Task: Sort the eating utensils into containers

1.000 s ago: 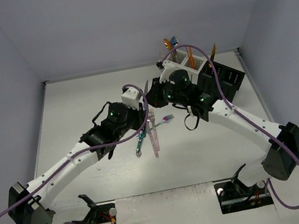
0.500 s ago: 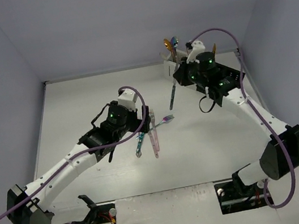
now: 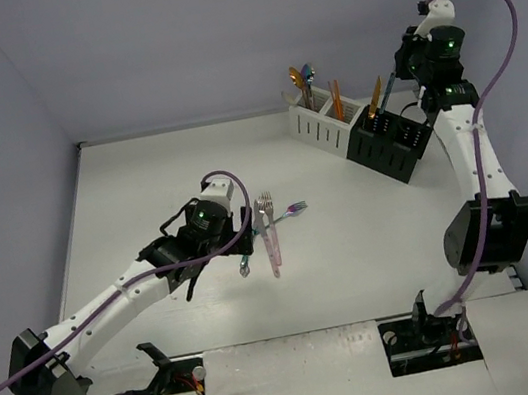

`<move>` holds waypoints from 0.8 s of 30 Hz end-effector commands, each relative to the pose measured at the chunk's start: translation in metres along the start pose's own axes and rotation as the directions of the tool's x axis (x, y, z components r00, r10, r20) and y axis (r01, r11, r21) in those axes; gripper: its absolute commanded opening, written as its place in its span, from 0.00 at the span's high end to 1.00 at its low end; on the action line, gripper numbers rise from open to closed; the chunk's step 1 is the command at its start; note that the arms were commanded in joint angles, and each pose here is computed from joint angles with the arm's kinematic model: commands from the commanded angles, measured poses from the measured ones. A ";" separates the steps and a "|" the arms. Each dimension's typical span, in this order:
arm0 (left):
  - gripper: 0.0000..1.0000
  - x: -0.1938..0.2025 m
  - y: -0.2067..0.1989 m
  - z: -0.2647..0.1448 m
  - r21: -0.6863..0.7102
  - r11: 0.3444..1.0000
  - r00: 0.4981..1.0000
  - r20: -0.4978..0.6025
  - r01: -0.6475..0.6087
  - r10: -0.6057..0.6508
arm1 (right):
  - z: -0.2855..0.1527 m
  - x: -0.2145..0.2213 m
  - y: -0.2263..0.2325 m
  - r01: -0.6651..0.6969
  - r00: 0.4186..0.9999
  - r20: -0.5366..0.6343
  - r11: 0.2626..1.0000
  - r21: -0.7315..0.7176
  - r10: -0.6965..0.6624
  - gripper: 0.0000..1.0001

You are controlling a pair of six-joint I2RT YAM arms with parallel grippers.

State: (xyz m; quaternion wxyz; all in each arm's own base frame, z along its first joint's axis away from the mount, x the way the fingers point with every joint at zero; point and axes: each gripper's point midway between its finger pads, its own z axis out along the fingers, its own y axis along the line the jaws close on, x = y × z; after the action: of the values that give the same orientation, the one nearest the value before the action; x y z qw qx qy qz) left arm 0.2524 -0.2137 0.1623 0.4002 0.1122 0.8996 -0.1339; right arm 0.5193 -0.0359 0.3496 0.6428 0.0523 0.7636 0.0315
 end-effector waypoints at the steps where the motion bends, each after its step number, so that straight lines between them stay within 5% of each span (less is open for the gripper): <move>1: 0.07 -0.005 0.004 -0.012 -0.014 0.996 0.996 0.019 0.084 -0.084 | 0.031 -0.024 -0.001 0.075 0.994 0.081 0.997 -0.019 -0.073 1.00; 8: 0.07 0.007 0.006 -0.014 -0.007 0.993 0.993 0.001 0.121 -0.121 | 0.076 0.035 -0.002 0.110 0.993 -0.027 0.991 -0.072 -0.112 1.00; 17: 0.07 0.009 -0.001 -0.007 -0.027 0.974 0.974 -0.034 0.224 -0.225 | 0.083 0.091 0.008 0.112 0.983 -0.128 0.985 -0.134 -0.129 0.98; 24: 0.07 0.017 -0.017 0.016 -0.064 0.960 0.950 -0.141 0.273 -0.279 | 0.063 0.090 0.005 0.115 0.982 -0.136 0.987 -0.112 -0.130 0.50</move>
State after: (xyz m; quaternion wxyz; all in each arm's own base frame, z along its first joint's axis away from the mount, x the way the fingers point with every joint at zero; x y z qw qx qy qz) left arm 0.2345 -0.2108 0.1256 0.3160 0.0191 0.9397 -0.1296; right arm 0.5733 -0.0246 0.1782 0.5181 -0.0170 0.8539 0.0452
